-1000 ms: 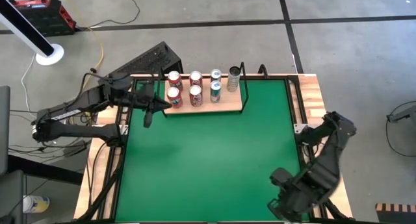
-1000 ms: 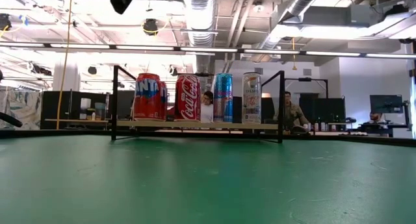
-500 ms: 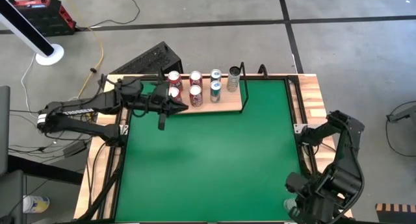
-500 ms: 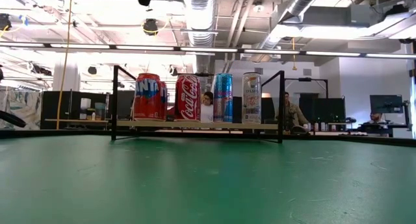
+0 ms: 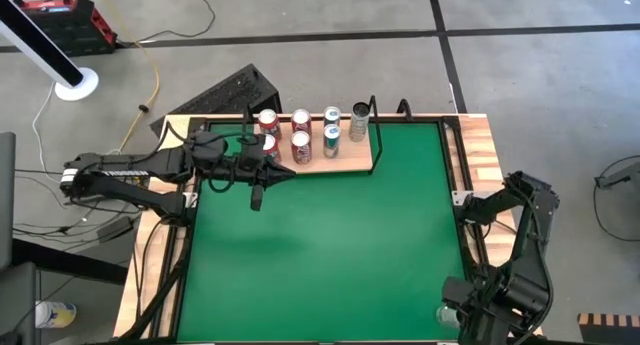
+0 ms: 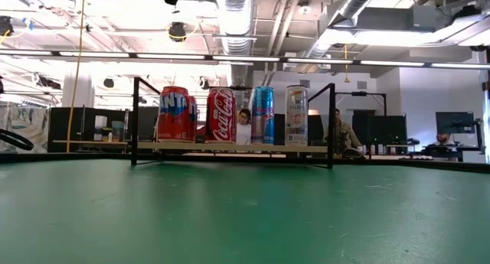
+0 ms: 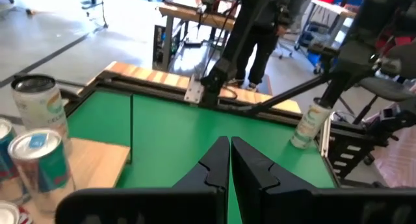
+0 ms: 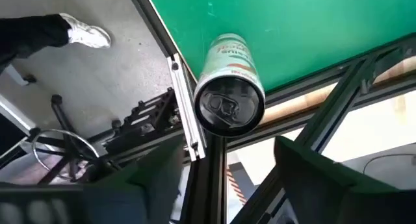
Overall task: Place canned beverage on shelf
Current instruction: Put the white and yellow soda can, aligned with the other blue soda can on the shelf
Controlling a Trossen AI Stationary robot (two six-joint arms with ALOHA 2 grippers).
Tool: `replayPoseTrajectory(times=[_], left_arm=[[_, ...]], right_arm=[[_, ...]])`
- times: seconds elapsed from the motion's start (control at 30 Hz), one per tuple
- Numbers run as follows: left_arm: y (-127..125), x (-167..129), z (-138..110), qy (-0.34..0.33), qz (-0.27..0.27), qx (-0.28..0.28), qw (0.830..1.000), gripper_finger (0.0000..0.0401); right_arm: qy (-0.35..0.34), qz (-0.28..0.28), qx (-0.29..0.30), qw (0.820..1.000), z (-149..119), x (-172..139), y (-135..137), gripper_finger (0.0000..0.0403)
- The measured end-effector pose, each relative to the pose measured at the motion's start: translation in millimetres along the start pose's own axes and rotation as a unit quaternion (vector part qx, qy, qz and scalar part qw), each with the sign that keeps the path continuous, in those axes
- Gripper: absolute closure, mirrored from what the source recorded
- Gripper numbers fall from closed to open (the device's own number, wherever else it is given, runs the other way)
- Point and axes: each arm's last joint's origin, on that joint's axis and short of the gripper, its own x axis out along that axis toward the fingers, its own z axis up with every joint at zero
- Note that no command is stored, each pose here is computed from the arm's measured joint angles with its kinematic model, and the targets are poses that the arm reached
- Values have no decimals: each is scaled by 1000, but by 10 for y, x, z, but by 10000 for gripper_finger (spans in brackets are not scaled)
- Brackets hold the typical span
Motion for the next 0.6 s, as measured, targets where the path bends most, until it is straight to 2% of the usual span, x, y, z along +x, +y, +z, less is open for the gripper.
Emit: replayPoseTrajectory(times=[0.13, 0.3, 0.47, 0.6], left_arm=[[-12, -1, 21, -11, -4, -4, 1000, 401], [-12, -1, 24, -12, -4, -8, 1000, 401], [-14, -1, 23, -12, -8, -9, 1000, 401], [-14, -1, 23, -11, -8, -9, 1000, 401]], right_arm=[[1, -16, -3, 1000, -18, 80, -12, 86], [4, -48, -10, 999, -74, 238, -44, 40], [6, -61, -15, 998, -114, 332, -56, 11], [6, -52, -22, 998, -118, 350, -37, 4]])
